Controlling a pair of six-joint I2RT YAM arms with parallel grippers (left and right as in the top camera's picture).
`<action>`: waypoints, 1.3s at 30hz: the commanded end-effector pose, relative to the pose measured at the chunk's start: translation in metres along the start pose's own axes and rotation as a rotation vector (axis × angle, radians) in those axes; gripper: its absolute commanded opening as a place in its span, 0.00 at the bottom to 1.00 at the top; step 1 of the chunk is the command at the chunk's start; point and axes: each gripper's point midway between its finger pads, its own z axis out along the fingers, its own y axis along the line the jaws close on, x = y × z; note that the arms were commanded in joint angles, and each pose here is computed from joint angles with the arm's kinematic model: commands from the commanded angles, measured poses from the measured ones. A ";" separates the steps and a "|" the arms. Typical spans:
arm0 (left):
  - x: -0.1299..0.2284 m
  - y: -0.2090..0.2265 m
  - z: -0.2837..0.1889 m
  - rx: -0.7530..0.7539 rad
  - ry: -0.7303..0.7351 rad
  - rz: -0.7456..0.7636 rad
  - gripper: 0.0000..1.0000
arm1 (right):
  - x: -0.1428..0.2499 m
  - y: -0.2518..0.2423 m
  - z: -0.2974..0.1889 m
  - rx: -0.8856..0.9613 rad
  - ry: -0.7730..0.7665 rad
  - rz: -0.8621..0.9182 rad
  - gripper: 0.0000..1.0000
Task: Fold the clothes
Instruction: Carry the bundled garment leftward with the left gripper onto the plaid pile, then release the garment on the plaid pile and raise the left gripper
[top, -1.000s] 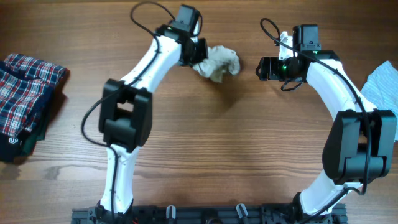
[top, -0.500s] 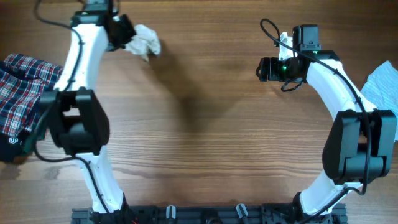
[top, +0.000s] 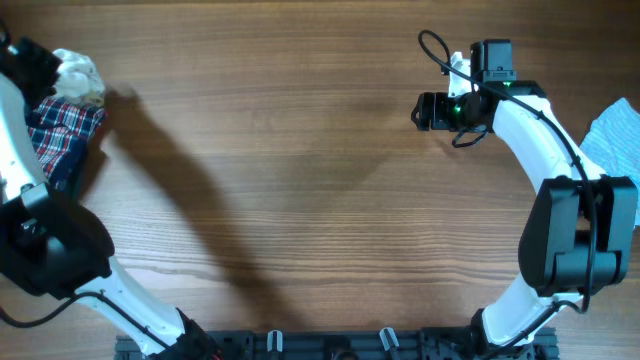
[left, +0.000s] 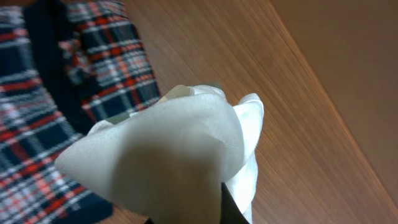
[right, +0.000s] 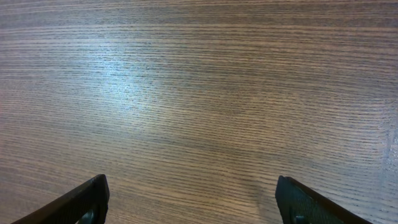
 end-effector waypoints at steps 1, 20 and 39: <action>-0.022 0.025 -0.015 -0.020 -0.054 -0.035 0.04 | -0.006 0.000 -0.009 0.009 -0.023 -0.014 0.87; -0.018 0.199 -0.026 -0.388 -0.037 -0.261 0.90 | -0.006 0.000 -0.009 0.010 -0.023 -0.015 0.87; 0.003 0.187 0.007 -0.450 0.054 -0.174 0.04 | -0.003 0.000 -0.009 0.010 -0.010 -0.012 0.87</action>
